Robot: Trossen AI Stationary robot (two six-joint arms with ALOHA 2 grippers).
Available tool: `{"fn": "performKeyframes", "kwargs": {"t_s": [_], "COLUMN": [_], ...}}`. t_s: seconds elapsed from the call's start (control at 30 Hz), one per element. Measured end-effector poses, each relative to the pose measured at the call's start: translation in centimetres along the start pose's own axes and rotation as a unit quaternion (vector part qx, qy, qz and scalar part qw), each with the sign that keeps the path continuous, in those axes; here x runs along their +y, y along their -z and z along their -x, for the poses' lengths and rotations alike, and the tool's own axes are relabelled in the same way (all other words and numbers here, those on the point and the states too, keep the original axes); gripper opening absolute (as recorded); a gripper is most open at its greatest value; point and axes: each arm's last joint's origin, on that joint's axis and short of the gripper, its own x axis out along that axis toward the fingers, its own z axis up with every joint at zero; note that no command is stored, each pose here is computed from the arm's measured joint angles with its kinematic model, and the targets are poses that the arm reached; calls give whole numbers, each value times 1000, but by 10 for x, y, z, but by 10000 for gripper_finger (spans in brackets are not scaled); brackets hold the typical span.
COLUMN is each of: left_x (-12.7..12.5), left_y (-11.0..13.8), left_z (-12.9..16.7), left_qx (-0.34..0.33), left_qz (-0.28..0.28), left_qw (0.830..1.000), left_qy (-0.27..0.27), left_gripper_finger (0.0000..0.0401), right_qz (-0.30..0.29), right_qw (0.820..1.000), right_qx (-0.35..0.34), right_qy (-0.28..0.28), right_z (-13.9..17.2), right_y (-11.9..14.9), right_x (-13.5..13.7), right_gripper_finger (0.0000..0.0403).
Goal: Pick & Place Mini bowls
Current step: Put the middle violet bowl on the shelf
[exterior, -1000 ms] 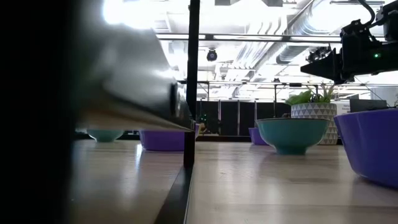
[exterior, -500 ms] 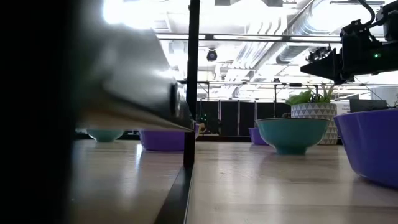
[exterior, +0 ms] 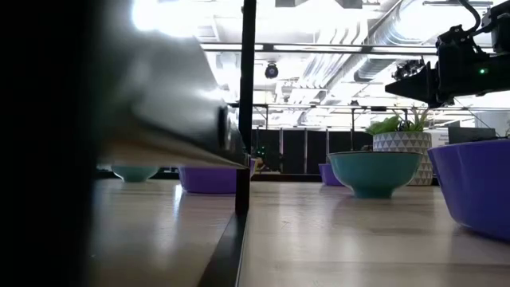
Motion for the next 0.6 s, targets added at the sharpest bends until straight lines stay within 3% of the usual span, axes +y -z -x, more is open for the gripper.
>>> {"fn": "performKeyframes", "kwargs": {"t_s": [0.6], "left_x": [-17], "left_y": [-32], "left_z": [-85], "left_qx": [144], "left_qz": [-63], "left_qw": [986], "left_qy": [53], "left_gripper_finger": [0], "right_qz": [0], "right_qw": [1000], "right_qx": [0], "right_qy": [0], "right_z": [0], "right_y": [0], "right_x": [0], "right_gripper_finger": [0]}}
